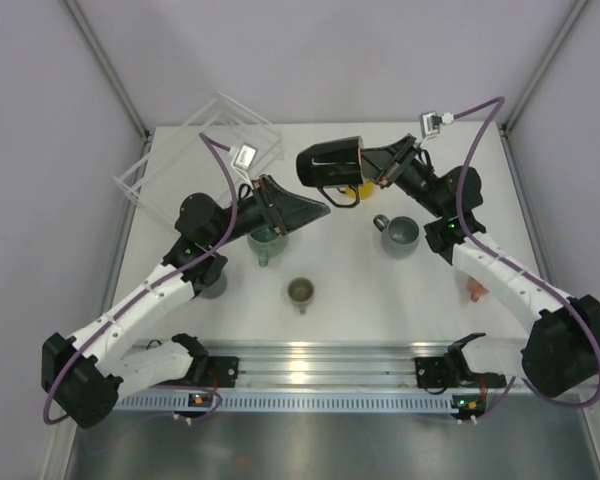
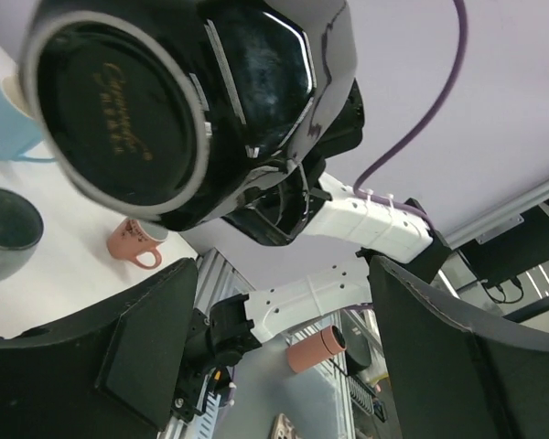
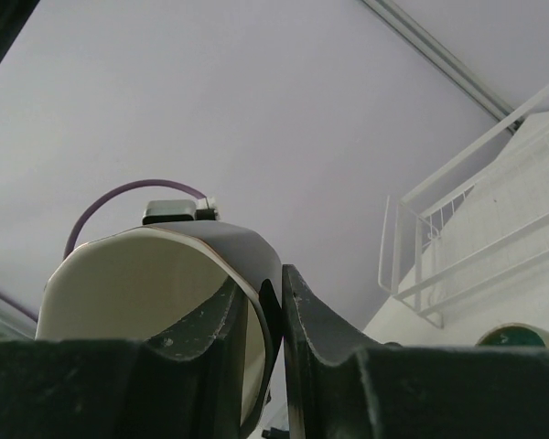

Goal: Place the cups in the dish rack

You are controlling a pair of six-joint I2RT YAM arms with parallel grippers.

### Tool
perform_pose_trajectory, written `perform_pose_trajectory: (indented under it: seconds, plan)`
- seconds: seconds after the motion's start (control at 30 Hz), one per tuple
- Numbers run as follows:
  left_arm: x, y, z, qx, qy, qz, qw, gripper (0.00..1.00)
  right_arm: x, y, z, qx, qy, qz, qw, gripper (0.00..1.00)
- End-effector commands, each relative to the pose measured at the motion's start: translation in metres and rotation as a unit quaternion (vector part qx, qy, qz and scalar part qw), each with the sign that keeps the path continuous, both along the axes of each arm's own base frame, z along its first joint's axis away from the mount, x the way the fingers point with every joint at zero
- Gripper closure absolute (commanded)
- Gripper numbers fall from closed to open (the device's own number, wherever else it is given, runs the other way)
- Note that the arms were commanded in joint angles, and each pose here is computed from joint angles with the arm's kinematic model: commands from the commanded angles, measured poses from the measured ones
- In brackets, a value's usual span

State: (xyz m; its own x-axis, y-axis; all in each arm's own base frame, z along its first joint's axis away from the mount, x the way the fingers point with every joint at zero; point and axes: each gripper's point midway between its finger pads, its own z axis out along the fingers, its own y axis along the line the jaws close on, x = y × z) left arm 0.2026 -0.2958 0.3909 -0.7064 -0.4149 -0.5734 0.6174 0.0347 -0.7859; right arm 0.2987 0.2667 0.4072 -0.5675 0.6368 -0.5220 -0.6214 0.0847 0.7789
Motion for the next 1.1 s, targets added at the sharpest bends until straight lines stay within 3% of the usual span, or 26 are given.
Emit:
perform_pose_trajectory:
  seconds: [0.0,0.4,0.87,1.07]
  plan:
    - [-0.002,-0.003,0.021,-0.04,-0.045,0.008,0.998,0.19,-0.016,-0.004,0.052,0.084,-0.069,0.005,0.994,1.0]
    - [0.025,-0.02,0.016,-0.053,-0.045,0.027,0.997,0.25,-0.009,0.01,0.028,0.088,-0.053,0.011,0.995,1.0]
    - [0.025,-0.029,0.017,-0.089,-0.028,0.011,0.996,0.31,-0.013,0.023,-0.003,0.063,-0.049,0.02,0.997,1.0]
    - [0.021,-0.03,0.02,-0.095,-0.015,-0.003,0.995,0.47,-0.016,0.023,-0.014,0.041,-0.049,0.01,0.998,1.0]
